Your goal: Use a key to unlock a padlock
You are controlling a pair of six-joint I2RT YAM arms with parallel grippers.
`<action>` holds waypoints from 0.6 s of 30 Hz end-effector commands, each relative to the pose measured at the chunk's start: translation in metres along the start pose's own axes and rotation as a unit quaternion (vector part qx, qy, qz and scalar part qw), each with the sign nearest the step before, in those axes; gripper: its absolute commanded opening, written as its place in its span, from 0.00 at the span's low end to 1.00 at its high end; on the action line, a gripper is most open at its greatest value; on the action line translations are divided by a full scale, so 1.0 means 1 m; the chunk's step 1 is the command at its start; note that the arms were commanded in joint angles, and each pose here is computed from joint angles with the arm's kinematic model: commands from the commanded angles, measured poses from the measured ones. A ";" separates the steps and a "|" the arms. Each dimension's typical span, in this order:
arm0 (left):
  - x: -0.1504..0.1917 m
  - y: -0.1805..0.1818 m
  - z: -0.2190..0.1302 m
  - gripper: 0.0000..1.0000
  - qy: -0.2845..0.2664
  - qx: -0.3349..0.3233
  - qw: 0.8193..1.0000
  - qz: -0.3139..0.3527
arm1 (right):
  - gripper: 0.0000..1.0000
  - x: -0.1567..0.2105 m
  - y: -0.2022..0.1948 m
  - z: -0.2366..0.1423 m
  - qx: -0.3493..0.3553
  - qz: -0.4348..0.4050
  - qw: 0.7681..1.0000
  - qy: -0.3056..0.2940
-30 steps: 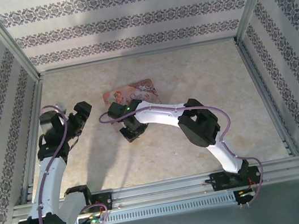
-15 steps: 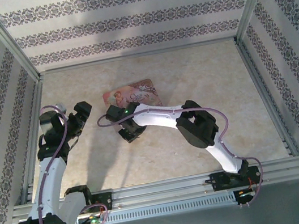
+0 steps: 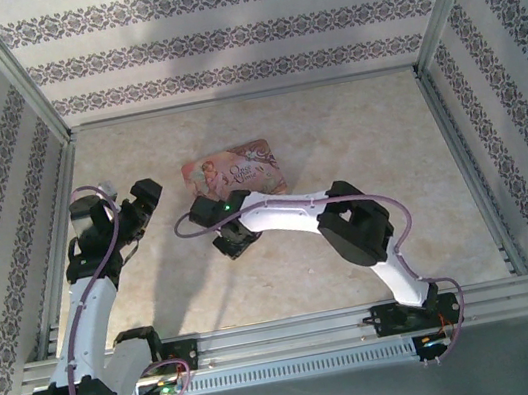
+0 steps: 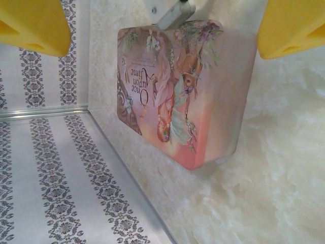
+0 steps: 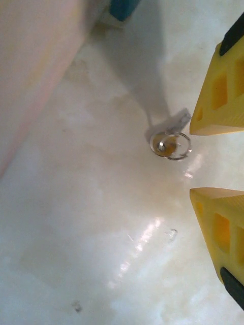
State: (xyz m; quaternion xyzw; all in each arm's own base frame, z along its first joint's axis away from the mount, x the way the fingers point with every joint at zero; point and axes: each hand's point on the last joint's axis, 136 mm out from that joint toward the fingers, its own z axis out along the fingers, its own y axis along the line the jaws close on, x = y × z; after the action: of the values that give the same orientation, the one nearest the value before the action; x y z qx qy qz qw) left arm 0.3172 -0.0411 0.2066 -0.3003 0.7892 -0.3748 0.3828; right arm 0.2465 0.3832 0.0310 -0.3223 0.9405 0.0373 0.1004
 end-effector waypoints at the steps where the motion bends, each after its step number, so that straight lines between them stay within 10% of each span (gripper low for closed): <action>1: 0.002 0.003 -0.003 0.95 0.001 0.000 1.000 0.004 | 0.34 -0.013 0.000 -0.018 0.005 -0.019 0.999 -0.042; 18: 0.005 0.005 -0.004 0.95 0.004 -0.004 1.000 0.007 | 0.38 -0.083 -0.025 -0.031 -0.013 -0.048 0.990 -0.136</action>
State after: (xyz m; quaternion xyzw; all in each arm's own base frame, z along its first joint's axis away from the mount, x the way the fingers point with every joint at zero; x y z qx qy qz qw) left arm 0.3156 -0.0414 0.2059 -0.3001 0.7893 -0.3748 0.3826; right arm 0.3016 0.3959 0.0562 -0.3522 0.9148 0.0714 0.1843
